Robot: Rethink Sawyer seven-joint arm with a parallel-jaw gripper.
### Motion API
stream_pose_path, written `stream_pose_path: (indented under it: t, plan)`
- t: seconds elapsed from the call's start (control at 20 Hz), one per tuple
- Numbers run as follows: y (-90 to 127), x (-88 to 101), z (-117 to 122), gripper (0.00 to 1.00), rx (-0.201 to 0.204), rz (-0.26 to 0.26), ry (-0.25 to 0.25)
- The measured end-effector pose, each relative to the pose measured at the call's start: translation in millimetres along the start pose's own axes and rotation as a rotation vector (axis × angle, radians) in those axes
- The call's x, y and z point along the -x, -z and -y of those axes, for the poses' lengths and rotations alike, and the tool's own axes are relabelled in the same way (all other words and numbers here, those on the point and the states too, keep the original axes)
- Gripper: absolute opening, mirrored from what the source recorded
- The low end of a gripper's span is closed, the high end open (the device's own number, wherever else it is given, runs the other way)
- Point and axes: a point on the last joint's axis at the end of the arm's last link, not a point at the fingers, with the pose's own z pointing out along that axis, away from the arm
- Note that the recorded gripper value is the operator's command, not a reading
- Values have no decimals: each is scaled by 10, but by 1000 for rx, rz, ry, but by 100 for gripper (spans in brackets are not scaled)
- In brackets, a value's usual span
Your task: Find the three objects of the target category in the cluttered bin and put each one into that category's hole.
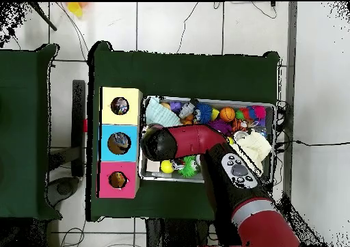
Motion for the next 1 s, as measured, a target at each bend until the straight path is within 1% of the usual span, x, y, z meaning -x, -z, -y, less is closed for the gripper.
stream_pose_path:
  t: [0.1,0.25,0.35,0.55,0.6,0.85,1.0]
  plan:
    - [26,23,34,100,-2,6,-4]
    - [133,110,125,100,-10,28,-14]
    - [234,182,190,100,-18,48,-20]
    - [392,268,273,100,-31,77,-26]
    - [512,311,317,100,-43,96,-26]
    - [683,344,361,100,-67,120,-22]
    - [657,302,352,100,-80,116,-5]
